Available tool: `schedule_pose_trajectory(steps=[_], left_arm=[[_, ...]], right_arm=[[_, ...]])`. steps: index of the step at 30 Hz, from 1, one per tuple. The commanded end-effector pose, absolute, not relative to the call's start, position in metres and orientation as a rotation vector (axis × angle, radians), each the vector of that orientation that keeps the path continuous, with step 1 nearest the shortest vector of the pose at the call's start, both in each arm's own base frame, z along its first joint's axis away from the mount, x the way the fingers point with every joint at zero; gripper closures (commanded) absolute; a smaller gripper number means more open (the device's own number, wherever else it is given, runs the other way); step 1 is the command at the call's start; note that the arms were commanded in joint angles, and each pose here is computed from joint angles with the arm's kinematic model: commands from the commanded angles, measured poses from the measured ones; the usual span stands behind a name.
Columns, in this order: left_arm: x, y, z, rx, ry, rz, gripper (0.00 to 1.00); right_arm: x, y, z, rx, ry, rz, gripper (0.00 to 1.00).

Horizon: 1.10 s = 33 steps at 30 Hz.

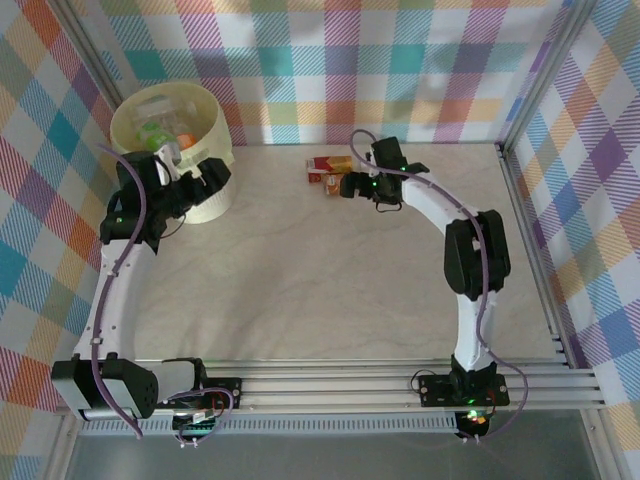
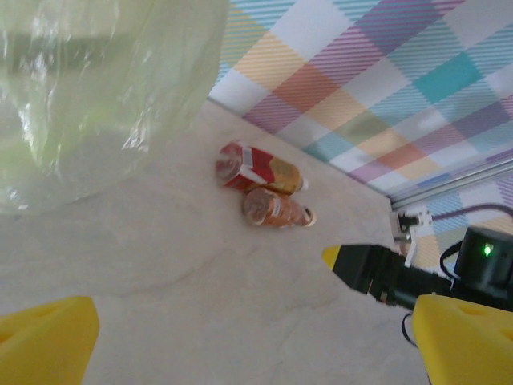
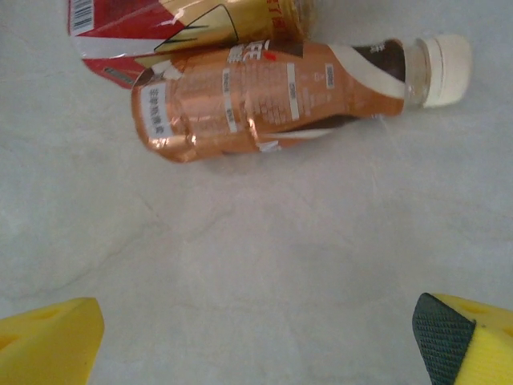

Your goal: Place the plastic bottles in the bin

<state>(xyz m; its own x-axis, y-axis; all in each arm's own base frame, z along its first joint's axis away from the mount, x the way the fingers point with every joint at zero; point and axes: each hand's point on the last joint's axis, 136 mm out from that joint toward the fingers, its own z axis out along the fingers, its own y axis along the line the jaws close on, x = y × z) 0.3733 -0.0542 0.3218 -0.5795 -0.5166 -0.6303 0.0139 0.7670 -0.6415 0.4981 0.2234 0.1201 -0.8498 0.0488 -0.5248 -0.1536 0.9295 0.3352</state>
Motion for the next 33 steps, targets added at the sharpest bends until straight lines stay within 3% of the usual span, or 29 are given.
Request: schedule_pose_trajectory(steps=[1,6,12,21,33], left_arm=[[0.365,-0.053,0.32,-0.341,2.093,-0.723,0.0],[0.359,-0.053,0.306,-0.346,2.122,-0.714,0.0],[0.358,-0.049,0.288,-0.384,2.147,-0.693,0.0],[0.362,-0.048,0.277,-0.405,2.176,-0.682,0.0],[0.363,-0.048,0.265,-0.423,2.212,-0.684,0.0]], right_arm=[[0.513,0.226,0.126,-0.307,2.474,0.423,0.0],[0.529,0.237,0.123,-0.796,2.316,0.301,0.0],[0.54,0.237,0.093,-1.146,2.265,0.211,0.0],[0.569,0.232,0.071,-1.296,2.199,0.145,0.02],[0.553,0.237,0.032,-1.514,2.214,0.21,0.12]])
